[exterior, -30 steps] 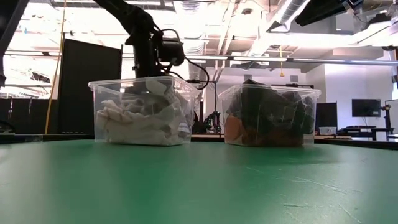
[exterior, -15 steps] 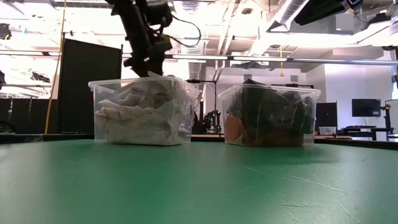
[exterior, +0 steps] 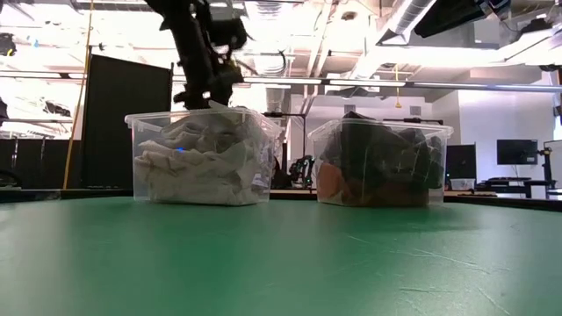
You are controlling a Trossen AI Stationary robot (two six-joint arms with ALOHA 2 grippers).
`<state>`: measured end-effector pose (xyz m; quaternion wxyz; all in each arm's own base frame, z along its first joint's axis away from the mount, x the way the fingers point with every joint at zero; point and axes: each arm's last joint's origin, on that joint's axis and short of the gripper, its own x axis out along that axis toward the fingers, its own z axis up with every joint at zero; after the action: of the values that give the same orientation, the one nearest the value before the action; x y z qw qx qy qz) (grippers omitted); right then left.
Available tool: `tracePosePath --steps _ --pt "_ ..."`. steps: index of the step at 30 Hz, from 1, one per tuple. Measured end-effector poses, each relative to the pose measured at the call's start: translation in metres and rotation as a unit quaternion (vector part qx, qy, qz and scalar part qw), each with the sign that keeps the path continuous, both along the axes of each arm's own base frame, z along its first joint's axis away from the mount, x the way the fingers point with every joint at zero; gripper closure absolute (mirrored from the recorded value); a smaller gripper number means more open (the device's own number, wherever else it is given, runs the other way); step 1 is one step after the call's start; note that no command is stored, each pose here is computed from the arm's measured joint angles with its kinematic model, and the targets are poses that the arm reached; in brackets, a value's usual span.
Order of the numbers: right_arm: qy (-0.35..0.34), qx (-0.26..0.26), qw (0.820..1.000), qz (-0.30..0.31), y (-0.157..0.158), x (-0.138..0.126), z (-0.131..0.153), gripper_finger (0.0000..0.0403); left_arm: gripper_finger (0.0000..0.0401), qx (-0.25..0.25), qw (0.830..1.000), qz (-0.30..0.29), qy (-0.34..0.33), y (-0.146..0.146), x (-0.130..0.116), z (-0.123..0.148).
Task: Sort towels by color in basket
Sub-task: Put the gray microfiber towel into the left transparent bin
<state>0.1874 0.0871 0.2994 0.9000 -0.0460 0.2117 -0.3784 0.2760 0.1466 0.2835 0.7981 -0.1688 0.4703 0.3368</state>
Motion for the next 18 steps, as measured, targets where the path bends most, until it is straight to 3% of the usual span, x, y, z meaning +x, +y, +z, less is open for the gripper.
tracePosePath --steps 6,10,13,18 --pt "0.001 0.001 1.000 -0.001 -0.001 0.000 0.000 0.0275 0.0167 -0.034 0.999 -0.014 0.036 0.005 0.022 -0.057" --pt "0.001 0.002 1.000 -0.001 0.000 0.000 0.000 0.0275 0.0167 -0.050 0.997 -0.028 0.060 0.008 0.029 -0.078" --pt "0.002 0.003 1.000 0.000 0.000 0.000 0.000 0.0275 0.0167 -0.051 0.996 -0.038 0.061 0.007 0.029 -0.076" --pt "0.004 0.002 1.000 0.001 0.000 0.000 0.000 0.0275 0.0167 -0.032 0.998 -0.037 0.027 0.004 0.017 -0.041"
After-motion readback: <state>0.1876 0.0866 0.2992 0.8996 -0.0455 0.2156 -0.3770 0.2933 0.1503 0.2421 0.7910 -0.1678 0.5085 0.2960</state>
